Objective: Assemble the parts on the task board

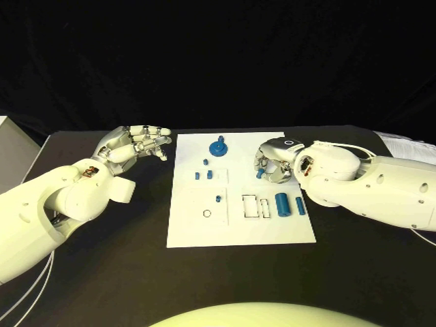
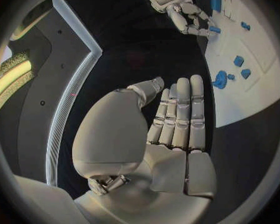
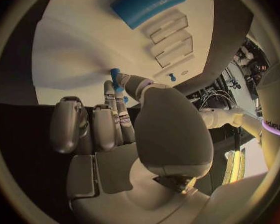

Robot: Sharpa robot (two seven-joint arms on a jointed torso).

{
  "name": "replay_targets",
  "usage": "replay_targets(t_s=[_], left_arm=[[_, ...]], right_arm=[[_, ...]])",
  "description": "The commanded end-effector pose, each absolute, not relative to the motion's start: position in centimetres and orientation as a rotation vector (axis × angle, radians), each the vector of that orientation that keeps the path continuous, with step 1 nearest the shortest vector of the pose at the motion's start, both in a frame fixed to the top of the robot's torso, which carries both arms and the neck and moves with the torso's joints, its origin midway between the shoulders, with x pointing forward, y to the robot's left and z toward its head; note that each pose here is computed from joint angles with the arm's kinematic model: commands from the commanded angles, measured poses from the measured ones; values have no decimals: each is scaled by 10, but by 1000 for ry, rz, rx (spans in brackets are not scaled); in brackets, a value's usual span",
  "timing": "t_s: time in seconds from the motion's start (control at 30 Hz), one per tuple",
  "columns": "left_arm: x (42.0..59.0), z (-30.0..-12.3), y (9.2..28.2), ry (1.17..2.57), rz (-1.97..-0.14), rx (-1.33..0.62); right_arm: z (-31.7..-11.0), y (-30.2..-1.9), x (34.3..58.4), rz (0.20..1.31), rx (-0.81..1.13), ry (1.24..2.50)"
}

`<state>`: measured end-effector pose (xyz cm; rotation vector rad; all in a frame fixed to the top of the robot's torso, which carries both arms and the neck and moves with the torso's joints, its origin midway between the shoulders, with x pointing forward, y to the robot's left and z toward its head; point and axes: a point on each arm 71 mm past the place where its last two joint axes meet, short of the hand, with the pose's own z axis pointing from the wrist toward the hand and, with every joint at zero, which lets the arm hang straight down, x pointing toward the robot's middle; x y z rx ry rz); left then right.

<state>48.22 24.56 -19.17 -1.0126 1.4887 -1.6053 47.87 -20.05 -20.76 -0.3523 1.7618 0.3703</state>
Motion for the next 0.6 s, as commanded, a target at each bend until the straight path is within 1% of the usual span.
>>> replay_targets(t_s=[0.03,0.3,0.6], left_arm=[[481,-192,244,1493,-1623,-1004],[481,-191,244,1494,-1622,-1004],[481,-192,244,1494,-1622,-1004]], right_arm=[[-211,-199,477,370,-371,1790],[-215,-196,476,381,-366,1784],[-212,-196,477,388,-325,1734]])
